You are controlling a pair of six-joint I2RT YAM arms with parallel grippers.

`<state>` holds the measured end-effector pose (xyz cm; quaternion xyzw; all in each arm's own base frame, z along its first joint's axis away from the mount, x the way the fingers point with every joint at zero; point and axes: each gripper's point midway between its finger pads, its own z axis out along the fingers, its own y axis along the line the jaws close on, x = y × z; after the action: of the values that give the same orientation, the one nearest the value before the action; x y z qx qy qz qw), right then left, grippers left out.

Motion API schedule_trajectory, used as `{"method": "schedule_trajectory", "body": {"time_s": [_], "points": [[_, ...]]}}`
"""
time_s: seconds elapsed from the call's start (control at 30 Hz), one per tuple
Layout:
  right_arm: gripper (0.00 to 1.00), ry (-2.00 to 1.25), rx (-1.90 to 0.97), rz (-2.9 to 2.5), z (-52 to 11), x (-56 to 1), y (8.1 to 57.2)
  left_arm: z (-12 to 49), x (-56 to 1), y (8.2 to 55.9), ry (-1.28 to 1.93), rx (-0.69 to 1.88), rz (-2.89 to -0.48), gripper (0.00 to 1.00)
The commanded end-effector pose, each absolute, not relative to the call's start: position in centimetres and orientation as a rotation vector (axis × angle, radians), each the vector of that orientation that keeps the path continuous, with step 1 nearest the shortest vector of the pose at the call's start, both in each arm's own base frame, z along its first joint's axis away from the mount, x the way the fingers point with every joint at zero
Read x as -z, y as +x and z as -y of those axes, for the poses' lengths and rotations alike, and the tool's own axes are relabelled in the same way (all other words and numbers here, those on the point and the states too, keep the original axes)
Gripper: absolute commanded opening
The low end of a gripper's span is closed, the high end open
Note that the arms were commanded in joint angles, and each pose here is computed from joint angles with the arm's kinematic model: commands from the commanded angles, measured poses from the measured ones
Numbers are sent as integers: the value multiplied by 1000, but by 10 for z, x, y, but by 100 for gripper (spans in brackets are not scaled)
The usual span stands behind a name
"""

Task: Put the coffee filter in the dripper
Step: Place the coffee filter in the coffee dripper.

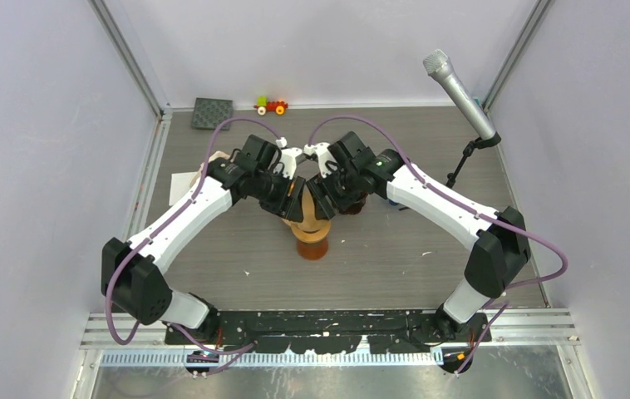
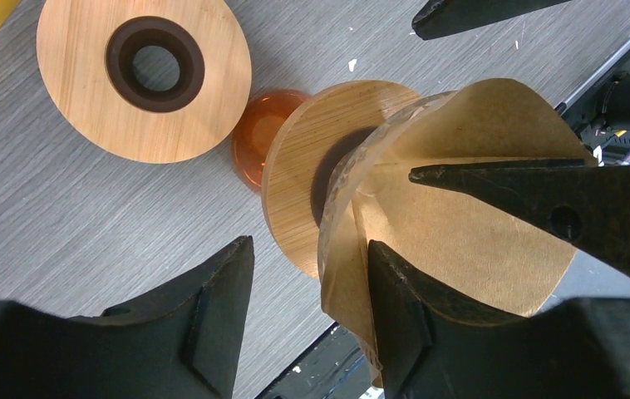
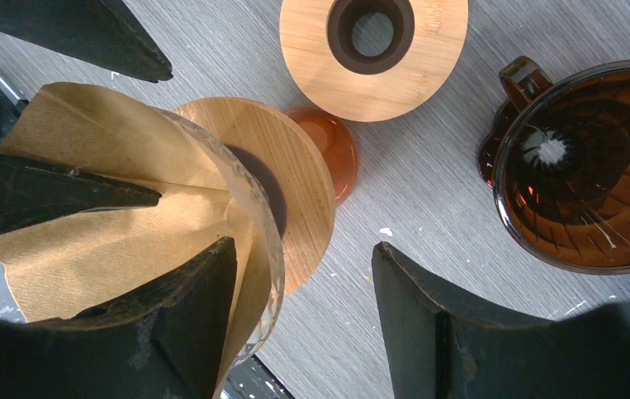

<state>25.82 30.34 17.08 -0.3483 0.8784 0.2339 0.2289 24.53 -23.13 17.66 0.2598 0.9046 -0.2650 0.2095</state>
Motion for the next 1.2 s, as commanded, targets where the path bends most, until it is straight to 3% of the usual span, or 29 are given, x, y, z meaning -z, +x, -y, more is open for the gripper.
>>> {"method": "schedule_trajectory", "body": {"time_s": [0.0, 0.43, 1.17], "points": [[65, -967, -615, -2365, -305, -176, 265, 233, -179, 245, 742, 743, -2481, 54], [66, -956, -618, -2322, -303, -187, 266, 229, -188, 246, 746, 722, -2427, 55], [70, -879, -812, -2293, -307, -215, 263, 234, -215, 249, 739, 761, -2349, 66]]}}
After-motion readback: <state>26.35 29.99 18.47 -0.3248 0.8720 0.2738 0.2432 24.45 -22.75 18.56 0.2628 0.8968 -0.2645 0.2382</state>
